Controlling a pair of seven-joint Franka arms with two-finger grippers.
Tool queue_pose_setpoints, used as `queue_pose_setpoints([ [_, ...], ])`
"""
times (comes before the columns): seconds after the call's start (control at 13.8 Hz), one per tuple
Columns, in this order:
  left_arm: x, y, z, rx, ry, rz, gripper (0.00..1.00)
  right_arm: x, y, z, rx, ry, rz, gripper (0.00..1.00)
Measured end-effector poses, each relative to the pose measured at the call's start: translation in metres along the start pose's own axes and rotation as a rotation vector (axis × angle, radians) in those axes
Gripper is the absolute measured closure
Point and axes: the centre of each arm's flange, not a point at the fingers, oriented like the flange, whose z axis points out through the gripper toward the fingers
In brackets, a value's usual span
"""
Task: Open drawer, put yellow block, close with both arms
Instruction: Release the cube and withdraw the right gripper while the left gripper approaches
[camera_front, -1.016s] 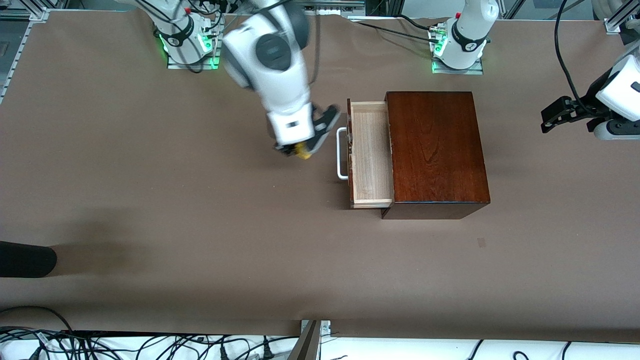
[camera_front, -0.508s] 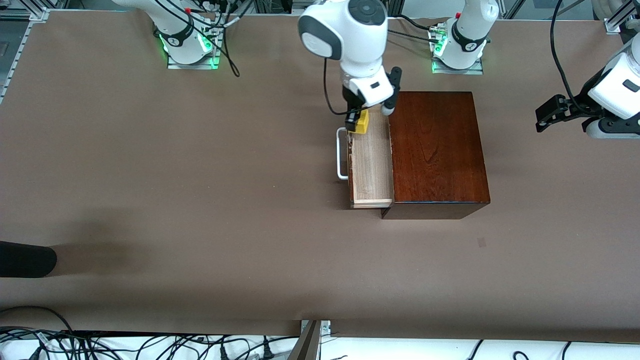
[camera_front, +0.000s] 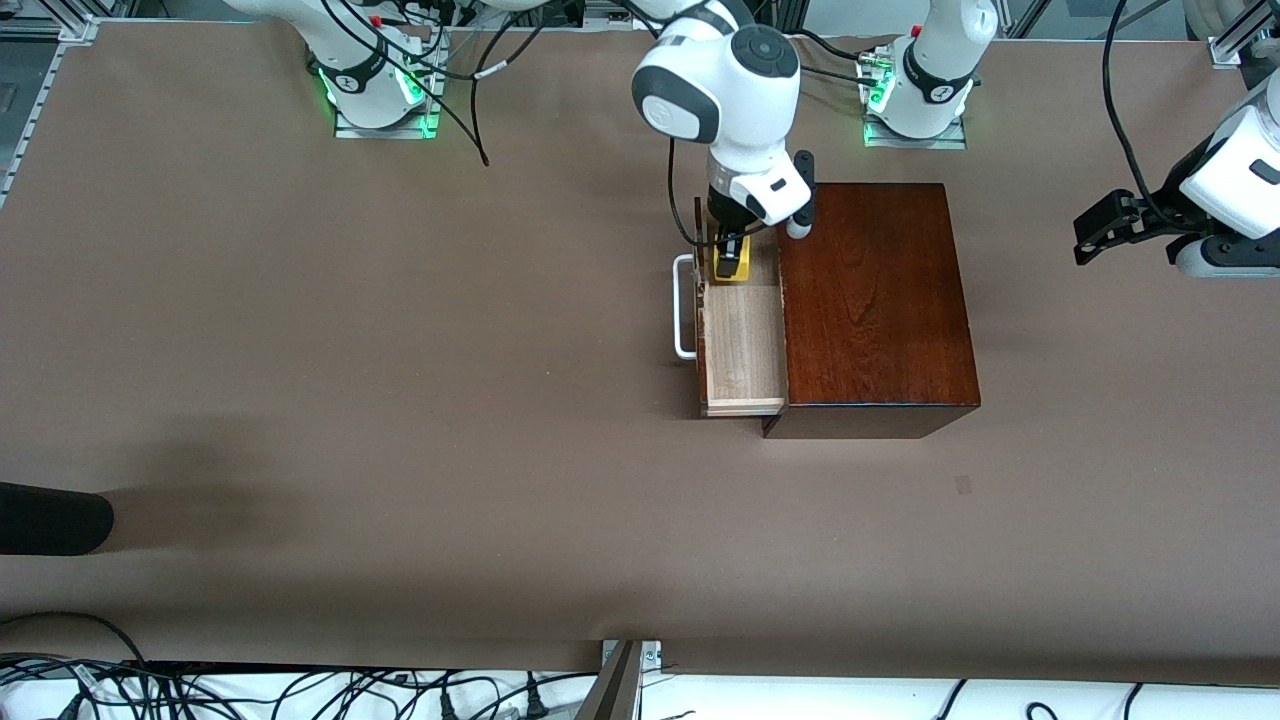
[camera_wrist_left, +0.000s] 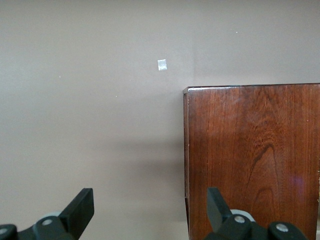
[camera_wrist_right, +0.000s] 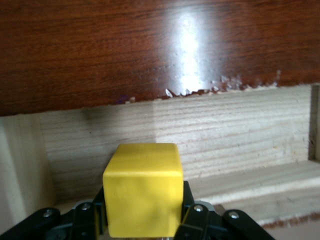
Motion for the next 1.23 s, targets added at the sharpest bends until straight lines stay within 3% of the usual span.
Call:
queue_pose_setpoints([
  [0.8, 0.0, 0.0, 0.0, 0.0, -0.001, 0.0, 0.0, -0.003, 0.007, 0.03, -0.002, -0.025, -0.051, 0.44],
  [0.87, 0.0, 0.0, 0.0, 0.0, -0.001, 0.0, 0.0, -0.004, 0.008, 0.029, -0.004, -0.025, -0.05, 0.39],
  [1.16, 0.0, 0.0, 0.0, 0.0, -0.001, 0.0, 0.0, -0.001, 0.015, 0.018, -0.015, -0.003, -0.039, 0.01],
  [1.23, 0.0, 0.0, 0.0, 0.0, -0.001, 0.0, 0.0, 0.001, 0.019, 0.004, -0.018, 0.022, -0.026, 0.0],
])
